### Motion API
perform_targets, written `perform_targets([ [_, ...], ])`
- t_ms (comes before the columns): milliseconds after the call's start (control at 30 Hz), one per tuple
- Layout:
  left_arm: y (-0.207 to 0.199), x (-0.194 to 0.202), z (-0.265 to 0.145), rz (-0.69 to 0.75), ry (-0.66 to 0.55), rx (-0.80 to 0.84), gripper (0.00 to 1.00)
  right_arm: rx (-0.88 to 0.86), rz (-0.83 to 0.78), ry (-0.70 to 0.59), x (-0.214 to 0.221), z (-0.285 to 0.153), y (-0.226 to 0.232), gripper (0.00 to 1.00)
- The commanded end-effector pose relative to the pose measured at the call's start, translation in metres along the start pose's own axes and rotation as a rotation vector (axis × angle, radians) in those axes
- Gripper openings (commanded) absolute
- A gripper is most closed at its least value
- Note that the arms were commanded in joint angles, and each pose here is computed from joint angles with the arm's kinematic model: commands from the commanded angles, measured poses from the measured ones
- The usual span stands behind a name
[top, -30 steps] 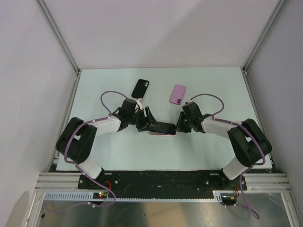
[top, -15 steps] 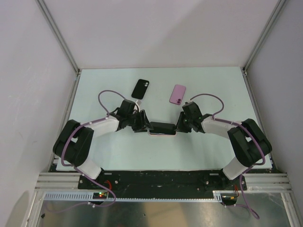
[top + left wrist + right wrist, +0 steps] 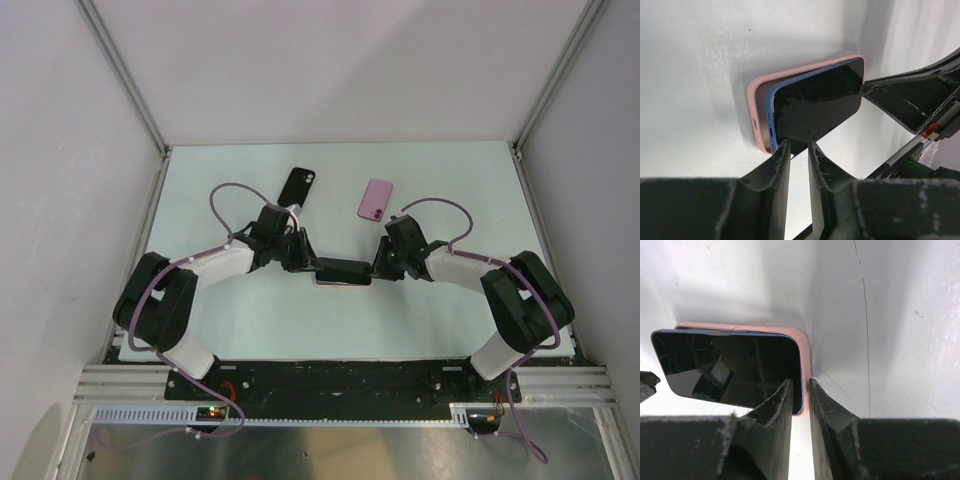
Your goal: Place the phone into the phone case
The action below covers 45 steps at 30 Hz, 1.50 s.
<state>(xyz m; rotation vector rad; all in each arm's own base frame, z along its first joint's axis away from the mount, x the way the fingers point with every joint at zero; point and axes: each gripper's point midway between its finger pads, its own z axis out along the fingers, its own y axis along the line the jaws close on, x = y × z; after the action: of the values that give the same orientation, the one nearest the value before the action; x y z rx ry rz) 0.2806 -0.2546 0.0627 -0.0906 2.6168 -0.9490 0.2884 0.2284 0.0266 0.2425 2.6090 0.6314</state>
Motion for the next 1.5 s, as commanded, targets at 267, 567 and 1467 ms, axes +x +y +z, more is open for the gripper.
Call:
perform_targets([
  [267, -0.005, -0.012, -0.003, 0.055, -0.050, -0.041, 0.34, -0.007, -0.023, 0.020, 0.007, 0.001, -0.001, 0.22],
  [567, -0.002, -0.021, -0.013, 0.077, -0.089, -0.095, 0.37, -0.007, -0.019, 0.023, 0.008, 0.002, -0.001, 0.22],
  [1467, 0.003, -0.010, 0.008, 0.124, -0.047, -0.181, 0.29, -0.009, -0.023, 0.034, 0.010, 0.004, -0.001, 0.22],
])
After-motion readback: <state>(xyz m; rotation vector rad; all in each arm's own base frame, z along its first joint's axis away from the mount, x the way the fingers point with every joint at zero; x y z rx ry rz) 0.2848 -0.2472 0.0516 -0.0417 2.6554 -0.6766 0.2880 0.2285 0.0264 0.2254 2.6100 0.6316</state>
